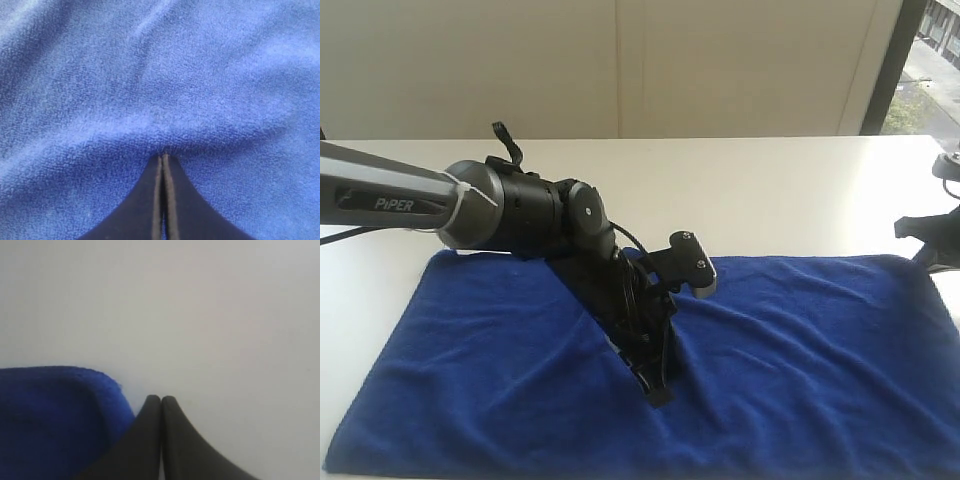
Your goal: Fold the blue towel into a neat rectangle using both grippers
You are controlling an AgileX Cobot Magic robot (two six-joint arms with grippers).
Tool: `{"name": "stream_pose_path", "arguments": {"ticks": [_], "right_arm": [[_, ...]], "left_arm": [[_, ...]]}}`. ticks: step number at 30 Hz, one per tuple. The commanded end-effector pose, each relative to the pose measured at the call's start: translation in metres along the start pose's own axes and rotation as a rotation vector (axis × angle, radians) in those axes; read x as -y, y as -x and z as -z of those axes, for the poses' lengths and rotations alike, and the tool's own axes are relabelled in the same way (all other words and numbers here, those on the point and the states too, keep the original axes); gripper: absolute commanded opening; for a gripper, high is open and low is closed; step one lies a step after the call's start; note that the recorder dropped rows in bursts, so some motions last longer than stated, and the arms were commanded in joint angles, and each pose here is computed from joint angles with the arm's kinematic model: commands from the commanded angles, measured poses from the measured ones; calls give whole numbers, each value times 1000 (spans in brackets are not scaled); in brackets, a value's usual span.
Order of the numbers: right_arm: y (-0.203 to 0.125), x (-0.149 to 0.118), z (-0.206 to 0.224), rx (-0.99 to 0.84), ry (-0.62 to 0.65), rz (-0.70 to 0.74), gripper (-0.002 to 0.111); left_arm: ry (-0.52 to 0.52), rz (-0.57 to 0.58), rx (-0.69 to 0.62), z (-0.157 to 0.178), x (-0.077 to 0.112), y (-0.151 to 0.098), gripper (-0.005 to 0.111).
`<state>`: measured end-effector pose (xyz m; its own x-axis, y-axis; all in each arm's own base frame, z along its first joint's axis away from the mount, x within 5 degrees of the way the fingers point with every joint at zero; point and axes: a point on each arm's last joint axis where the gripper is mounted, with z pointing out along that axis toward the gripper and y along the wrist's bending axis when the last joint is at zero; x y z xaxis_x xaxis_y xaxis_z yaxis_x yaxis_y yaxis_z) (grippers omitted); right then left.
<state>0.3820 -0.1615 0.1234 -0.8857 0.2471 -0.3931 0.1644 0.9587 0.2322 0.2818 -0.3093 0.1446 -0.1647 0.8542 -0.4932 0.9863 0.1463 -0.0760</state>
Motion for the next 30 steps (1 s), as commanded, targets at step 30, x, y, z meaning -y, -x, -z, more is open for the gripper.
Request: {"name": "stream_pose_path", "arguments": {"ticks": [30], "right_arm": [[19, -45, 17, 48, 90, 120, 0]], "left_arm": [[-35, 3, -32, -8, 4, -6, 0]]}}
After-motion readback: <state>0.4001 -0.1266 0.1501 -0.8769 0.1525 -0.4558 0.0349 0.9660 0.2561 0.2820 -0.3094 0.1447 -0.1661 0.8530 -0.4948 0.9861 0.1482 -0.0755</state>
